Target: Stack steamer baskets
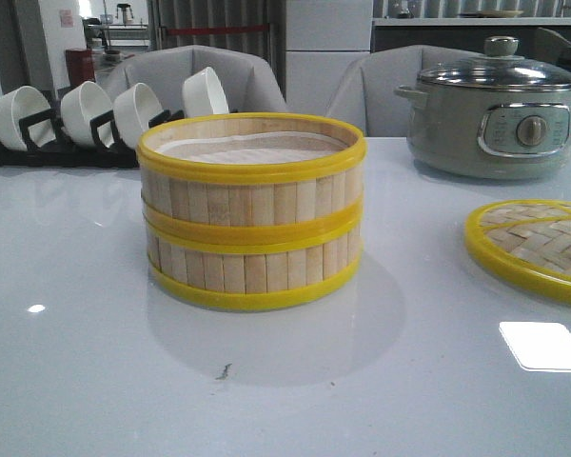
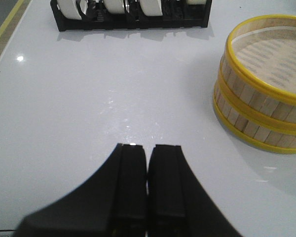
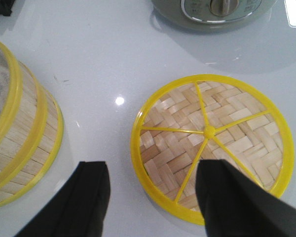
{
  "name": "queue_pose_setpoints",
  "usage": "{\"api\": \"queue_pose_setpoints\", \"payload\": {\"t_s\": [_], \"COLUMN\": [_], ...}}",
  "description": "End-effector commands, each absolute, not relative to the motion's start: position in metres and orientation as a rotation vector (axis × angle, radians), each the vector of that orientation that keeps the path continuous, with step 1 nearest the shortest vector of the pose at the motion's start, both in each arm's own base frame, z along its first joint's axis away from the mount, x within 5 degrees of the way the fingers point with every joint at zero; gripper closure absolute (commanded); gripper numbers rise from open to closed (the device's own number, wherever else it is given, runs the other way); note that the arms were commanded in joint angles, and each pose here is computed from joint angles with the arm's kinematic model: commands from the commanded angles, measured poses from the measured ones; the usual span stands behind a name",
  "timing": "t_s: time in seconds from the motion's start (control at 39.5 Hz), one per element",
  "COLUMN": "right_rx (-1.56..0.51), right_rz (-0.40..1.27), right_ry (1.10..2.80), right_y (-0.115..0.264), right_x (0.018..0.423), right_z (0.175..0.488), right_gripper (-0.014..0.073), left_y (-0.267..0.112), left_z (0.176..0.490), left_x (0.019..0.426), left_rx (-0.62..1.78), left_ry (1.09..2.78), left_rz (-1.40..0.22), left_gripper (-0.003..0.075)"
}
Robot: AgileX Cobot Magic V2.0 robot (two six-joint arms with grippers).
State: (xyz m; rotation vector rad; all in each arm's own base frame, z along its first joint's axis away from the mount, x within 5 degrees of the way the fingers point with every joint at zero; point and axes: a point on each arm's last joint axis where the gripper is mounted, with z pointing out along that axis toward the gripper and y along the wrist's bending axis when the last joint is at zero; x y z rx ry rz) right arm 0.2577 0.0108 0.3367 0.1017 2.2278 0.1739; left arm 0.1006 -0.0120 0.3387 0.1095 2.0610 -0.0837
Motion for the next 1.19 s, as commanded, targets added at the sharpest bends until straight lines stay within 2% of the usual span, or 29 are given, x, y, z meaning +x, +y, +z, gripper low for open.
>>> {"api": "queue_pose_setpoints", "payload": {"t_s": [0.0,0.46,0.58,0.63,0.84,1.04,1.16], "right_rx": [0.111,0.114,0.177,0.205,0.294,0.291,0.296], "right_rz": [0.19,0.188,0.189,0.177,0.139,0.101,0.102], "right_ry": [2.131,2.236,2.281,2.297,2.34,2.279,2.307], "right_y": [0.01,0.01,0.004,-0.003,-0.027,-0.034,-0.034], "right_x": [0.26,0.272,0.284,0.29,0.321,0.353,0.36], "right_z": [0.355,0.334,0.321,0.315,0.3,0.286,0.275], "right_gripper": [0.0099,0.0099,0.0101,0.0121,0.0298,0.0309,0.0309], "left_y": [-0.014,-0.014,-0.014,-0.014,-0.014,-0.014,-0.014], "left_z": [0.355,0.355,0.355,0.355,0.355,0.355,0.355], "left_x": [0.103,0.103,0.103,0.103,0.103,0.103,0.103], "left_rx": [0.107,0.107,0.107,0.107,0.107,0.107,0.107], "left_ry": [1.949,1.949,1.949,1.949,1.949,1.949,1.949], "left_rz": [-0.104,-0.104,-0.104,-0.104,-0.104,-0.104,-0.104], "left_gripper": [0.0634,0.0634,0.0634,0.0634,0.0634,0.0634,0.0634]}}
